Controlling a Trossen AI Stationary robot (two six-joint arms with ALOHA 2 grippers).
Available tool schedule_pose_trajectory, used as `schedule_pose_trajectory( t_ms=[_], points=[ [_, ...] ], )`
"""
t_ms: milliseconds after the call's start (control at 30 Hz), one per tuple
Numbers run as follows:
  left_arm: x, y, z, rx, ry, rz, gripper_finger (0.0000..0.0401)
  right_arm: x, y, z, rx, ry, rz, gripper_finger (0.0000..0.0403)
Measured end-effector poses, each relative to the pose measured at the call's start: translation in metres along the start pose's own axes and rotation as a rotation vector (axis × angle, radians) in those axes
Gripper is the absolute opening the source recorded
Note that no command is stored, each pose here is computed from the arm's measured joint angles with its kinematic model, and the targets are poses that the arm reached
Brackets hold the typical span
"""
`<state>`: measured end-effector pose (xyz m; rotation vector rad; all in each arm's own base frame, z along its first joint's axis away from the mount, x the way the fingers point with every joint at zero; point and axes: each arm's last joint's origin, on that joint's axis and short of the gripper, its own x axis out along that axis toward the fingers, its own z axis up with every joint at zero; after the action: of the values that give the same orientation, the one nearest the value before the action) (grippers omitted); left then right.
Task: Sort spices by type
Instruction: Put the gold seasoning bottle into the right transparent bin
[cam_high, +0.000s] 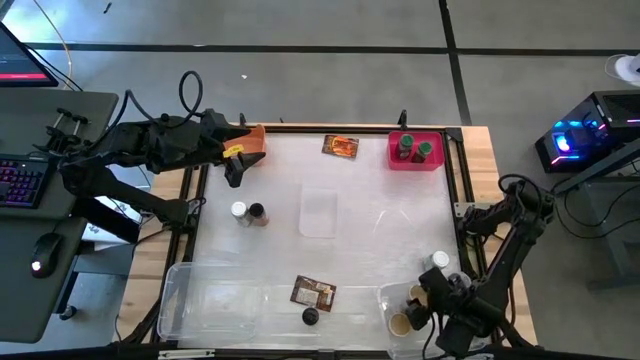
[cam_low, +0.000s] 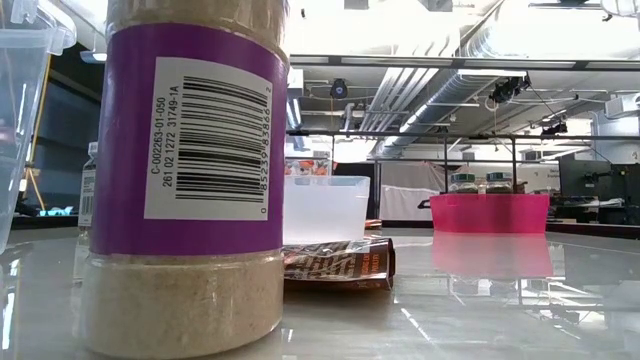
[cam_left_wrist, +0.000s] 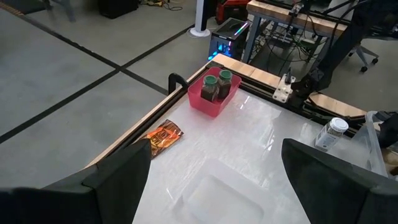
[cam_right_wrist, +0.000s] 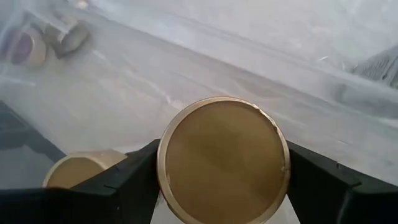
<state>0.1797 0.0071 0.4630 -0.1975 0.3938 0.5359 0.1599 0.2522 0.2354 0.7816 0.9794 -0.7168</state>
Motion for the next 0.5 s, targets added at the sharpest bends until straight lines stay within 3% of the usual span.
schedule_pose_trajectory(
  t_ms=[233, 500],
  points=[
    [-0.0001, 0.0001, 0.0, -0.001, 0.0, 0.0, 0.0346, -0.0001, 0.0008, 0.0017, -0.036, -0.059, 0.03, 0.0287],
    [0.0, 0.0, 0.0, 0.008, 0.0, 0.0, 0.0346, 0.0026, -0.0067, 0.0037, -0.085, -0.015, -0.072, 0.0287]
  ],
)
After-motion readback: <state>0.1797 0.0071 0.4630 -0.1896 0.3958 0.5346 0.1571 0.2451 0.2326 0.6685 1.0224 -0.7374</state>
